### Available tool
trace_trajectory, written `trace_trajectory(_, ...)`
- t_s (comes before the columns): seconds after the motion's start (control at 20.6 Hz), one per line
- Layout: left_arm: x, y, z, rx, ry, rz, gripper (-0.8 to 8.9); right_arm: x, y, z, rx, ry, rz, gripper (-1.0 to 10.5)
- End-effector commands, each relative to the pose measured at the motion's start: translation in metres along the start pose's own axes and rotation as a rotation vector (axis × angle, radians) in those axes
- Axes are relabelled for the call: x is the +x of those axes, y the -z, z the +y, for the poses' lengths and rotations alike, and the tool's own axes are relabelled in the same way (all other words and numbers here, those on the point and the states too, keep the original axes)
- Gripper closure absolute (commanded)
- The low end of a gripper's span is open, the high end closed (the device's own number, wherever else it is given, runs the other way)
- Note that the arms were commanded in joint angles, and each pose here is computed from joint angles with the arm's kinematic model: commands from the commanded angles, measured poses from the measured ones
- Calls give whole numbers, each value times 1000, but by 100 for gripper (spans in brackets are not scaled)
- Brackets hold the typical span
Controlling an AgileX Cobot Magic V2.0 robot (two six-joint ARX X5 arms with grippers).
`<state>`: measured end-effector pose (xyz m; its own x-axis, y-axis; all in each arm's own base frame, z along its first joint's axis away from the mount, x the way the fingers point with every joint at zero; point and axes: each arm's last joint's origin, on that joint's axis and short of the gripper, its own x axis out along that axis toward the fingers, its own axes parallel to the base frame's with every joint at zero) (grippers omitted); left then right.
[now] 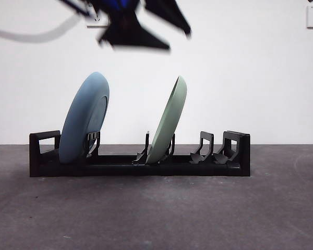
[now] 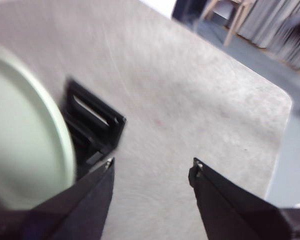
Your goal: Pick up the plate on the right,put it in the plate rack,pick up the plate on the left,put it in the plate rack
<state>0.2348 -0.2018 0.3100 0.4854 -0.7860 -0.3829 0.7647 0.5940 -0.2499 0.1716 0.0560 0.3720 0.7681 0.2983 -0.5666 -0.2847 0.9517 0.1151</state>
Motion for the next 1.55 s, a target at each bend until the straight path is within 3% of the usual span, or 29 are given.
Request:
trace_trajectory(0.05, -42, -10, -16, 137, -116, -45, 554, 0, 5, 0, -60, 1, 51, 762)
trace_trajectory(0.1, -59, -12, -21, 157, -162, -53, 554, 0, 7, 0, -63, 2, 76, 766)
trace_trajectory(0.24, -109, -8, -30, 157, -327, -38, 568, -1, 13, -1, -74, 6, 133, 916)
trace_trajectory(0.29, -121, -5, -31, 167, -387, -19, 601, -2, 13, -1, -75, 6, 129, 946)
trace_trajectory(0.34, -133, 0, -32, 204, -454, 18, 772, -4, 12, -1, -78, 4, 117, 958)
trace_trajectory(0.39, -143, 5, -32, 231, -527, 57, 820, -6, 11, 0, -84, -2, 90, 958)
trace_trajectory(0.48, -159, 11, -34, 232, -609, 78, 821, -15, 11, 3, -96, -18, 1, 958)
trace_trajectory(0.73, -191, 29, -40, 211, -653, -24, 821, -30, 37, 3, -81, -55, -272, 959)
trace_trajectory(0.97, -196, 73, -34, 163, -653, -149, 821, -19, 91, -2, -57, -87, -415, 958)
trace_trajectory(1.26, -185, 90, -29, 113, -650, -68, 817, -3, 103, -5, 61, -69, -333, 938)
trace_trajectory(1.55, -178, 95, -26, 115, -663, 29, 817, 6, 105, -5, 62, -56, -261, 938)
